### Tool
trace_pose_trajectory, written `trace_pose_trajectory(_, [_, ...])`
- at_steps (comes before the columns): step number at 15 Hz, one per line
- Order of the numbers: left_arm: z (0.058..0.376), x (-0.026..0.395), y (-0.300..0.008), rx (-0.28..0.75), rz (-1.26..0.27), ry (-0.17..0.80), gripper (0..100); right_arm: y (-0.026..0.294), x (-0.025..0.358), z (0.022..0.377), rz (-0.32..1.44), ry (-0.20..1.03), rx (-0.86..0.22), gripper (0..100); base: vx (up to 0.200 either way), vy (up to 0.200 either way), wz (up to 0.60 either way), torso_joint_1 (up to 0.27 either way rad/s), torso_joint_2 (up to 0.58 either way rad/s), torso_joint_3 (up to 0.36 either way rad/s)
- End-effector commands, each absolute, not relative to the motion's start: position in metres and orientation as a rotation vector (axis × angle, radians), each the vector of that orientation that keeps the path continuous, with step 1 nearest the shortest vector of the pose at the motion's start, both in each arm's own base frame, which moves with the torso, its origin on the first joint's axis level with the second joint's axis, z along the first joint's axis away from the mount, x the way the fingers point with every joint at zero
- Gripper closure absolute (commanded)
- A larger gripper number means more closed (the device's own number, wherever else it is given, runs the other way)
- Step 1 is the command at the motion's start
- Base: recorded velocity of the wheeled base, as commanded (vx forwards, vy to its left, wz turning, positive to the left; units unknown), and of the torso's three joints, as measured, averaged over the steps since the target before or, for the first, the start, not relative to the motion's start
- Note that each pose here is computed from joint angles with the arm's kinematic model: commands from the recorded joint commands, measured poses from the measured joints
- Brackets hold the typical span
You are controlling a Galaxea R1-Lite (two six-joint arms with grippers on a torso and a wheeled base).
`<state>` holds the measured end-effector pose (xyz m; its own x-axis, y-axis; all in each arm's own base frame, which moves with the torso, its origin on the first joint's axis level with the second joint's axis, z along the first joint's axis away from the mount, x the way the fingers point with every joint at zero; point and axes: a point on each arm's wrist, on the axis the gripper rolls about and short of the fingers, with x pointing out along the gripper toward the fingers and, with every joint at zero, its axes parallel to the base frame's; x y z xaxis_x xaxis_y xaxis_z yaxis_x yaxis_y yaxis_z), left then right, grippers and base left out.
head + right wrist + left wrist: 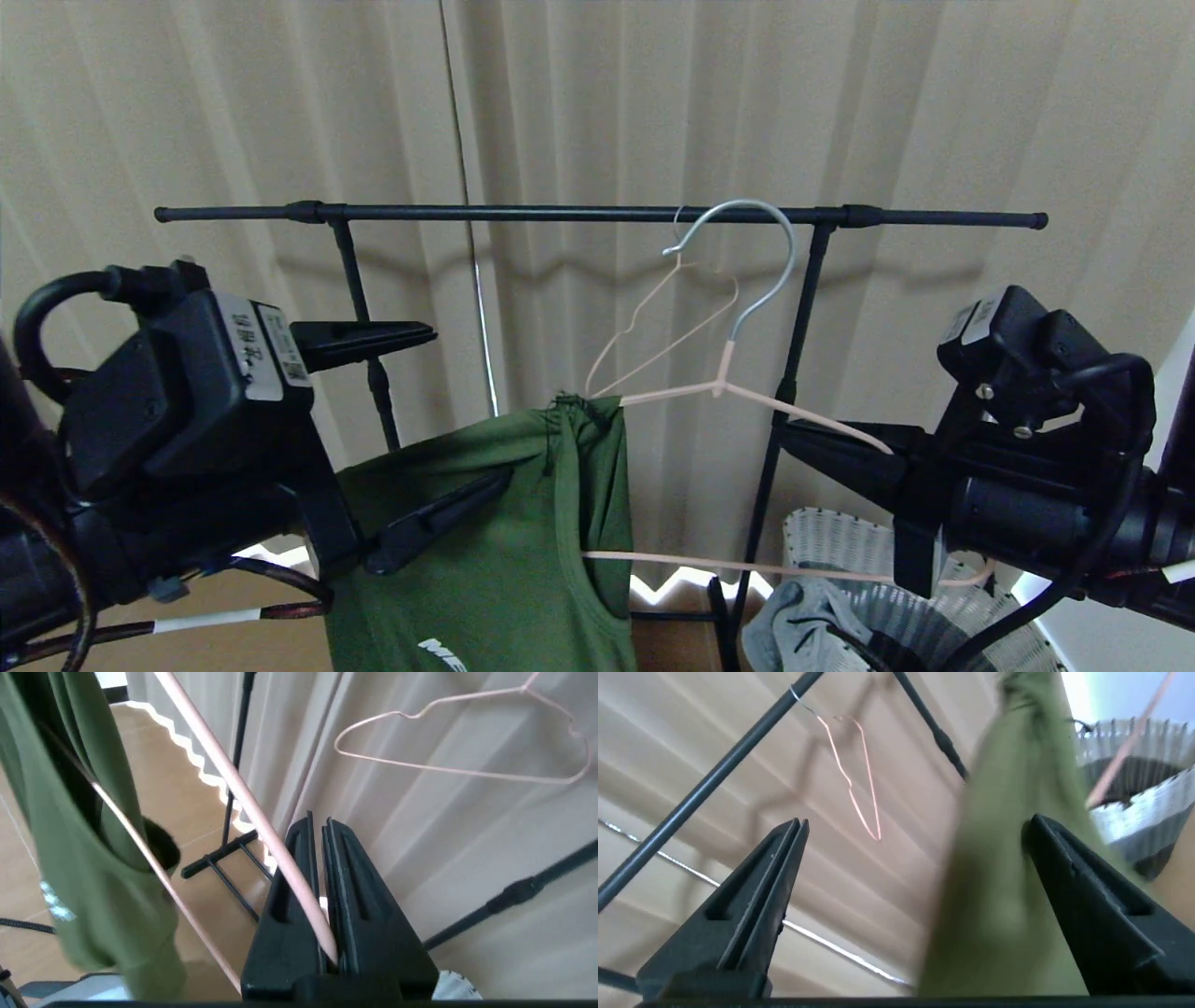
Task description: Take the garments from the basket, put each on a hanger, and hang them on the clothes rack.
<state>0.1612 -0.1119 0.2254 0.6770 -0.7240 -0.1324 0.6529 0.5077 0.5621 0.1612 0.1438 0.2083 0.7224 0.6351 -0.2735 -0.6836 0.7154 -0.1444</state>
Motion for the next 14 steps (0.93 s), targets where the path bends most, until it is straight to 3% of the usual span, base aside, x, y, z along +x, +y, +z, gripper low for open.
trace_pose_trajectory(1, [0.2224,0.1737,-0.1201,0.635,-0.84,-0.103,0,0.1483,0.1594,0.2088,0.757,0.207,-0.246,100,0.0,0.0,0.0,0.0,0.0,0.0])
trace_pose_trajectory(11, [0.2213,0.1823,-0.1265,0.638,-0.846,-0.093,0,0.1567,0.157,0.2091,0.804,0.169,-0.249,100,0.0,0.0,0.0,0.0,0.0,0.0])
trace_pose_trajectory(12, [0.2217,0.182,-0.1263,0.638,-0.846,-0.094,100,0.1566,0.1569,0.2087,0.804,0.17,-0.249,100,0.0,0.0,0.0,0.0,0.0,0.0])
trace_pose_trajectory(14, [0.2209,0.1822,-0.1264,0.638,-0.847,-0.091,100,0.1566,0.1569,0.2087,0.804,0.17,-0.249,100,0.0,0.0,0.0,0.0,0.0,0.0])
